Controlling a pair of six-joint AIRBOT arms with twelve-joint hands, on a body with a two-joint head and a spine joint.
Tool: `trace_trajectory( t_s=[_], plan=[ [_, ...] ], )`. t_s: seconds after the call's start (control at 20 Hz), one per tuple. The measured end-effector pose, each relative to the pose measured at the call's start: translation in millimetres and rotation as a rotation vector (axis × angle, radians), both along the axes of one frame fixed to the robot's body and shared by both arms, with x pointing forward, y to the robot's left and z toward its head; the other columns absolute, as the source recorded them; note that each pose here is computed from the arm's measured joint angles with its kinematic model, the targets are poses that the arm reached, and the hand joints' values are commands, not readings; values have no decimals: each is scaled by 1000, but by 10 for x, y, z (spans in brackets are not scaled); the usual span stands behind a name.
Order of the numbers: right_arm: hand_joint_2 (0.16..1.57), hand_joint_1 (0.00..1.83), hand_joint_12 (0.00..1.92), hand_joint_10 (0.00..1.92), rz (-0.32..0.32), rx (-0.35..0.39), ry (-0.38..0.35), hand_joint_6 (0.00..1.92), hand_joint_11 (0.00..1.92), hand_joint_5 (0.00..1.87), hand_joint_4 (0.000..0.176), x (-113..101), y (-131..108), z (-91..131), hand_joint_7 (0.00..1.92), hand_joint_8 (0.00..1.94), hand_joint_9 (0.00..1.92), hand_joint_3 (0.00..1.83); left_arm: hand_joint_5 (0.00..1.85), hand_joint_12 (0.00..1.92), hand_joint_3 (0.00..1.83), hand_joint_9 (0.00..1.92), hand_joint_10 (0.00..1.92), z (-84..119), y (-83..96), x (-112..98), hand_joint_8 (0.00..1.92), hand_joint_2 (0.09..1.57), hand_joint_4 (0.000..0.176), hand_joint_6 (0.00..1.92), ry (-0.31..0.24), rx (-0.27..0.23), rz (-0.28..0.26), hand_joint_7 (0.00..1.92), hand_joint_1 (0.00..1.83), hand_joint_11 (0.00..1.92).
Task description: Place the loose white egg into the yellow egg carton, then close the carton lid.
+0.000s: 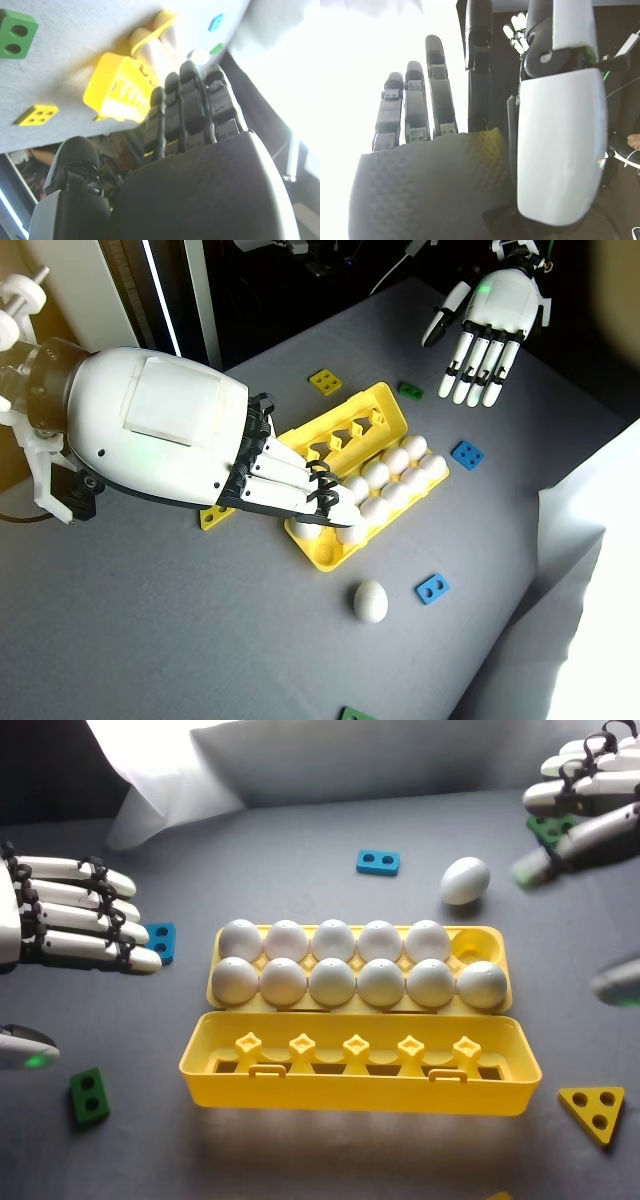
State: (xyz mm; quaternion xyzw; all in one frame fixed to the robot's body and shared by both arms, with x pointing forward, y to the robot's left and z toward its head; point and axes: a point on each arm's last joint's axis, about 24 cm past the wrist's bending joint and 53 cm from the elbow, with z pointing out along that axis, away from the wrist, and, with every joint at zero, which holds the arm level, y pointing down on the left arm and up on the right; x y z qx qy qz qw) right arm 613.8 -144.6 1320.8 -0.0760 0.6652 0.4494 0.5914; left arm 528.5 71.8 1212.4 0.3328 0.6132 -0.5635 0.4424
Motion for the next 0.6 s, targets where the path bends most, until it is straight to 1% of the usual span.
trace_trajectory(
  t_s=[0.15, 0.2, 0.25, 0.3, 0.35, 0.4, 0.45, 0.5, 0.55, 0.6],
  plan=[
    [930, 0, 0, 0, 9, -19, -24, 3, 0, 182, 176, -12, 40, 7, 106, 1, 0, 20, 65, 2, 57, 2, 0, 3, 2, 2, 0, 1177, 105, 0, -1, 0, 1, 61, 0, 0],
    [939, 0, 0, 0, 8, -36, -40, 14, 0, 210, 176, -13, 48, 7, 111, 3, 0, 22, 199, 0, 36, 68, 10, 5, 1, 0, 6, 1196, 81, 10, 2, -1, 0, 146, 0, 0],
    [930, 0, 0, 0, 2, -68, -76, 2, 0, 170, 176, -13, 46, 18, 116, 4, 0, 15, 90, 0, 37, 13, 1, 5, 1, -1, 0, 1217, 81, 1, 3, -1, -1, 43, 0, 0],
    [934, 0, 0, 0, -7, -113, -120, 0, 0, 147, 176, -10, 43, 24, 123, 6, 0, 15, 61, 0, 33, 0, 0, 1, 1, -3, 0, 1221, 84, 0, 3, 1, -2, 12, 0, 0],
    [931, 0, 0, 0, -11, -137, -143, 3, 0, 146, 176, -7, 40, 22, 137, 11, 0, 11, 79, 0, 32, 0, 0, -2, 0, -6, 8, 1228, 91, 8, 3, 2, -3, 30, 0, 0],
    [933, 0, 0, 0, -17, -165, -168, 6, 0, 154, 176, -3, 38, 21, 119, 2, 0, 11, 111, 0, 22, 0, 0, -7, -1, -11, 4, 1239, 82, 5, 2, 5, -5, 51, 0, 0],
    [928, 0, 0, 0, -20, -200, -200, 8, 0, 160, 176, -2, 51, 17, 103, 0, 0, 7, 163, 0, 13, 0, 0, -15, 2, -11, 5, 1246, 84, 6, 4, 6, -4, 98, 0, 0],
    [930, 0, 0, 0, -22, -231, -230, 6, 0, 157, 176, 0, 76, 13, 87, 0, 0, 8, 174, 0, 10, 0, 0, -21, 10, -4, 0, 1245, 95, 6, 5, 8, -4, 95, 0, 0],
    [922, 0, 0, 0, -24, -262, -260, 1, 0, 116, 176, 20, 93, 12, 25, 0, 0, 3, 121, 0, 6, 0, 0, -28, 27, 9, 0, 1240, 93, 0, 7, 12, -2, 72, 0, 0],
    [921, 0, 0, 0, -29, -284, -287, 0, 0, 109, 176, 49, 104, 28, 4, 0, 0, 2, 154, 0, 8, 7, 2, -30, 42, 28, 15, 1245, 95, 16, 11, 14, 2, 110, 0, 0]
  ],
)
